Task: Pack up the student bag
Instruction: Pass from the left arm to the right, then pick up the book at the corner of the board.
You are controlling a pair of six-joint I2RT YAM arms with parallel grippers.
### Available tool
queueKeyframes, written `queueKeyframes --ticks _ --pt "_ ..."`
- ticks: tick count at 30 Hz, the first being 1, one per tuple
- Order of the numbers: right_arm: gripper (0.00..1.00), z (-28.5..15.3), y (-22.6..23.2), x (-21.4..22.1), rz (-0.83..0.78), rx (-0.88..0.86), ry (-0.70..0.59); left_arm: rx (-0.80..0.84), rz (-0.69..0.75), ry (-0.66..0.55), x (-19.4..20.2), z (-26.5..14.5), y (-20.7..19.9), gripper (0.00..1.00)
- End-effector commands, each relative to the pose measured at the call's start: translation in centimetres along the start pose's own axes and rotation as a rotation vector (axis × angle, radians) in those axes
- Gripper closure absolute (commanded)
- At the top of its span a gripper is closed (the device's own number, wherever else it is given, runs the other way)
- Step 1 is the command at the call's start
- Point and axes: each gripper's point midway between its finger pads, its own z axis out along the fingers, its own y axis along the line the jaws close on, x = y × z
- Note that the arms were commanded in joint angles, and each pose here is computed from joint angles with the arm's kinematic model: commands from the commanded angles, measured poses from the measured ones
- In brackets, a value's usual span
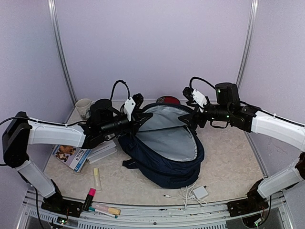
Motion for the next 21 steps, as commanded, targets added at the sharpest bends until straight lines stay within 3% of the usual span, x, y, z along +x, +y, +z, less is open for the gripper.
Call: queueKeyframes --ticks 1,3,4,5,6,8,10,13,17,21 --pt "0.59 0.5 0.7 -0.9 -0.036 -0.07 -0.037 0.012 -0.014 -0.144 -4.4 -1.1 0.4 1.0" --pt "0.85 0.9 0.6 -0.8 -0.008 -0.094 -0.046 0.009 -0.034 -0.138 -4.4 -1.1 0.5 1.0" --pt "1.0 1.0 0.0 -0.7 0.022 -0.089 -0.051 0.002 -0.057 -0.121 -4.1 -1.1 0.6 0.94" --pt "1.0 1.1 -0.7 -0.5 0.061 -0.078 -0.053 -0.017 -0.083 -0.092 -3.6 -1.0 1.0 0.76" --pt "1.0 1.1 -1.5 -0.2 0.093 -0.057 -0.051 -0.063 -0.123 -0.057 -3.1 -1.1 1.7 0.46" --pt "1.0 1.4 -2.7 0.1 0.128 -0.003 -0.026 -0.186 -0.232 0.05 -1.3 -1.8 3.2 0.23" --pt "1.0 1.7 -2.9 -0.1 0.139 -0.01 -0.018 -0.434 -0.393 0.154 0.7 -3.6 5.3 0.16" --pt "1.0 1.6 -1.6 -0.7 0.148 -0.082 -0.055 -0.696 -0.456 0.341 4.7 -7.3 5.2 0.03" --pt "1.0 0.8 -0.8 -1.3 0.147 -0.116 -0.094 -0.998 -0.539 0.536 10.1 -13.8 6.2 0.01" --pt "1.0 0.2 -0.3 -1.9 0.139 -0.136 -0.13 -1.15 -0.771 0.704 15.8 -18.6 6.9 0.01"
